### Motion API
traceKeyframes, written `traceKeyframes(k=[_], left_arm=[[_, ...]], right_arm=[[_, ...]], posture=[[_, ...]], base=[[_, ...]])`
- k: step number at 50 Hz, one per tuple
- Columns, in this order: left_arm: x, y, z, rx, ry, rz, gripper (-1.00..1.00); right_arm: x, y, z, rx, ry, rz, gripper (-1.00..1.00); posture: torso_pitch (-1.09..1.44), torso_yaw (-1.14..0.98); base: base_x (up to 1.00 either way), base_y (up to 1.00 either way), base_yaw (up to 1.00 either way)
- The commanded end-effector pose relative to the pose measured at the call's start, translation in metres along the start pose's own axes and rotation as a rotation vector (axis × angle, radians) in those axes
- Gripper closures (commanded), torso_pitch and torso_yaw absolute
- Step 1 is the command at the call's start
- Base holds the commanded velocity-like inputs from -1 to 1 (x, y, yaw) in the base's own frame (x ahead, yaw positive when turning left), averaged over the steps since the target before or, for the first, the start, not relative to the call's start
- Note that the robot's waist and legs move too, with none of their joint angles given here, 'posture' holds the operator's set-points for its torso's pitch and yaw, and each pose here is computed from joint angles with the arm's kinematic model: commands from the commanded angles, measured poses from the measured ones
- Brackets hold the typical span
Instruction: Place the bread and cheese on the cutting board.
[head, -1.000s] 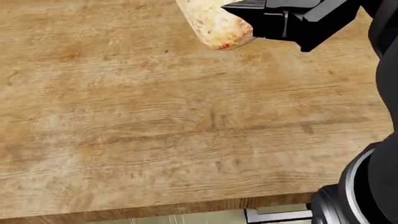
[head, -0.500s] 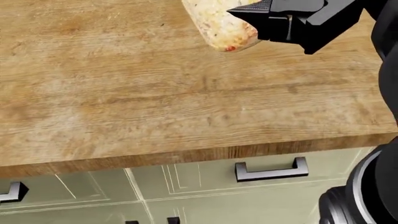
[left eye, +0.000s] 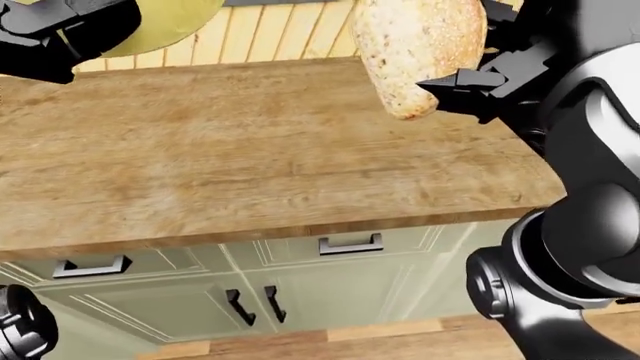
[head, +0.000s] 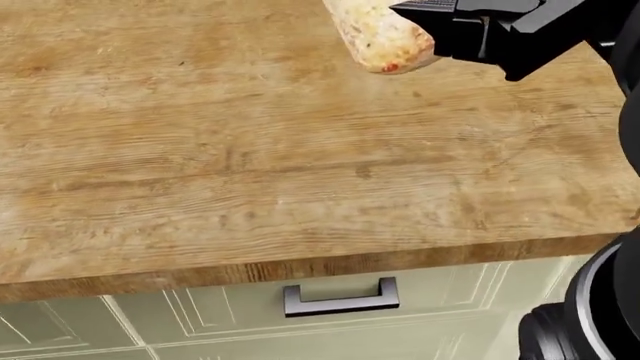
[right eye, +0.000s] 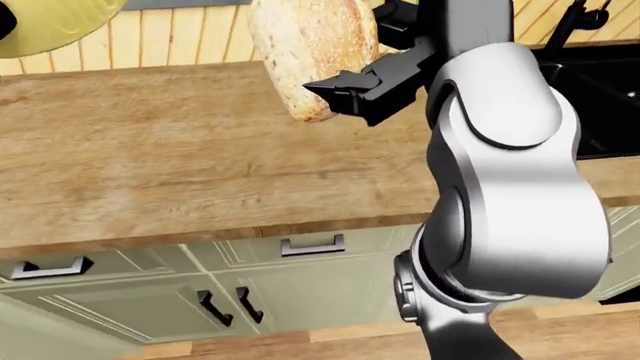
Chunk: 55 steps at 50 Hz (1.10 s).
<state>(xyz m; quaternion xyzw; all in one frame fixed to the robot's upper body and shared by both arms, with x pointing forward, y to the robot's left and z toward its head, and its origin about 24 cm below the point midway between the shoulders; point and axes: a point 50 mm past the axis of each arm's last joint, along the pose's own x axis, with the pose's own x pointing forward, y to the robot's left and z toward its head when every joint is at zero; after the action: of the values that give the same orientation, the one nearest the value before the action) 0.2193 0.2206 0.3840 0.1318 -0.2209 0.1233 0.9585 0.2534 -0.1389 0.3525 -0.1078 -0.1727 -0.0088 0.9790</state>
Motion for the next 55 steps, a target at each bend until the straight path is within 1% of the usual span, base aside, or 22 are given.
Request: traceKeyframes(k=[1, 11, 20, 23, 29, 33, 37, 55], left_arm=[[-0.0031, 0.017, 0.0178, -0.035, -0.099, 0.098, 1.0], [-0.0036, 0.0183, 0.018, -0.037, -0.097, 0.1, 1.0], [-0.0029, 0.0174, 0.0164, -0.038, -0.09, 0.099, 1.0], [-0.0028, 0.0175, 0.016, -0.035, -0.091, 0.1, 1.0], [-0.0026, 0.0166, 0.0157, -0.034, -0.09, 0.097, 1.0], [-0.0024, 0.0175, 0.0151, -0.037, -0.084, 0.099, 1.0], [-0.0015, 0.0153, 0.0122, -0.038, -0.077, 0.095, 1.0], [-0.0027, 0.0165, 0.0142, -0.04, -0.079, 0.094, 1.0]], right_arm=[[-0.0032, 0.0013, 0.0156, -0.006, -0.091, 0.003, 1.0], [-0.0045, 0.0002, 0.0173, 0.001, -0.098, -0.003, 1.0], [-0.0048, -0.0032, 0.018, 0.013, -0.104, -0.023, 1.0], [-0.0038, -0.0038, 0.0155, 0.009, -0.093, -0.032, 1.0], [-0.0038, -0.0035, 0.0154, 0.007, -0.095, -0.029, 1.0], [-0.0051, -0.0027, 0.0175, -0.001, -0.113, -0.02, 1.0], [-0.0049, -0.0031, 0.0172, 0.007, -0.105, -0.023, 1.0], [-0.0055, -0.0032, 0.0162, 0.009, -0.097, -0.022, 1.0]], posture=[[0.0, 0.0], [0.0, 0.0], [0.0, 0.0], [0.0, 0.0], [0.0, 0.0], [0.0, 0.0], [0.0, 0.0], [0.0, 0.0]], base=[[0.0, -0.38, 0.0], [0.0, -0.43, 0.0], [-0.09, -0.19, 0.0], [-0.18, -0.22, 0.0], [-0.18, -0.22, 0.0], [-0.09, -0.01, 0.0], [0.0, -0.02, 0.0], [-0.05, -0.66, 0.0]])
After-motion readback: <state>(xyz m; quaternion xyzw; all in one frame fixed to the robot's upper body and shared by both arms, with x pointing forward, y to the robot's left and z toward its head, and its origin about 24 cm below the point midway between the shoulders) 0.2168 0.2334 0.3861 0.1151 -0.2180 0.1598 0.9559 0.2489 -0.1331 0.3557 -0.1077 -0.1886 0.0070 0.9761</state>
